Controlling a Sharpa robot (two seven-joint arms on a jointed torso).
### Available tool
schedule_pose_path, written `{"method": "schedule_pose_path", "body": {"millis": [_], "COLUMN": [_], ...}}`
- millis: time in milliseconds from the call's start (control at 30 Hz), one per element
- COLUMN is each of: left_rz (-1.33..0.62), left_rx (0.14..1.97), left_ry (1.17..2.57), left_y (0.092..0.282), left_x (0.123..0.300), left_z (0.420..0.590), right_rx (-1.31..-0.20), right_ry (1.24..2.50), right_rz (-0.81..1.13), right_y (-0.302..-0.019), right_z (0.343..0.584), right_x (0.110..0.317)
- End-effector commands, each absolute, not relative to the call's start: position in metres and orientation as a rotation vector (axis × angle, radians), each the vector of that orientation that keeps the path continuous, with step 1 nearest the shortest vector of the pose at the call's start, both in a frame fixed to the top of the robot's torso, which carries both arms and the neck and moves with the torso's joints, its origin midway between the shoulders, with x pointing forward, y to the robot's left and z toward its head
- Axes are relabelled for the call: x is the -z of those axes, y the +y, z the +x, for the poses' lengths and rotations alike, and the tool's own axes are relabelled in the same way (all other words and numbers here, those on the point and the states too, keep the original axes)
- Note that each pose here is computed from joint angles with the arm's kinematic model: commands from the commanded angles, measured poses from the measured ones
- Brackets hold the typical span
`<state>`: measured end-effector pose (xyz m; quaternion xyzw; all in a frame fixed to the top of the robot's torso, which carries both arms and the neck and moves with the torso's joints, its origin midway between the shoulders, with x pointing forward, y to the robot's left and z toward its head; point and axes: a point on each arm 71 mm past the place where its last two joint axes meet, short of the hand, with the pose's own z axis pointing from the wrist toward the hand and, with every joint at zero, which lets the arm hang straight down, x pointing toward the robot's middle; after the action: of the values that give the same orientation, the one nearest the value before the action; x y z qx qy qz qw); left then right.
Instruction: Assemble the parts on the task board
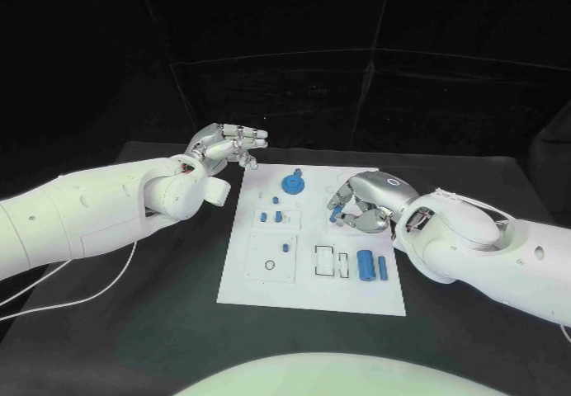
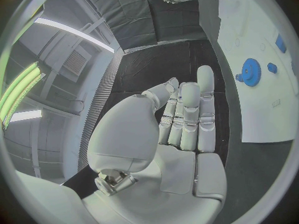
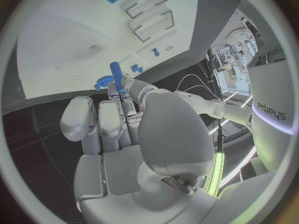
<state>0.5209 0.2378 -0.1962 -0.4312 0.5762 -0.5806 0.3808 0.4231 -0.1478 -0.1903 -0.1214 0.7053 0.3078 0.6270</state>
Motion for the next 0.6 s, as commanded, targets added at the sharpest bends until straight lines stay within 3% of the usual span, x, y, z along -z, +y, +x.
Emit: {"method": "schedule_pose_path", "body": {"millis": [33,300,600], "left_rz": [-1.099,-1.097,-1.094], "left_rx": [1.499,1.503,1.507], "left_ry": [1.473,1.476,1.478], "left_y": [0.237,0.235,0.232], "left_x": [0.195,0.195,0.195], "left_z": [0.521,0.521,0.523], "right_rx": [-0.788,-0.935,-1.02], "right_ry": [1.576,1.587,1.601], "right_rz": [-0.24,-0.292,-0.409], "right_y": [-0.138,-0.096,-0.052], "right_z": [0.416,0.403,0.39], "right_x": [0.182,0.181,0.206]}}
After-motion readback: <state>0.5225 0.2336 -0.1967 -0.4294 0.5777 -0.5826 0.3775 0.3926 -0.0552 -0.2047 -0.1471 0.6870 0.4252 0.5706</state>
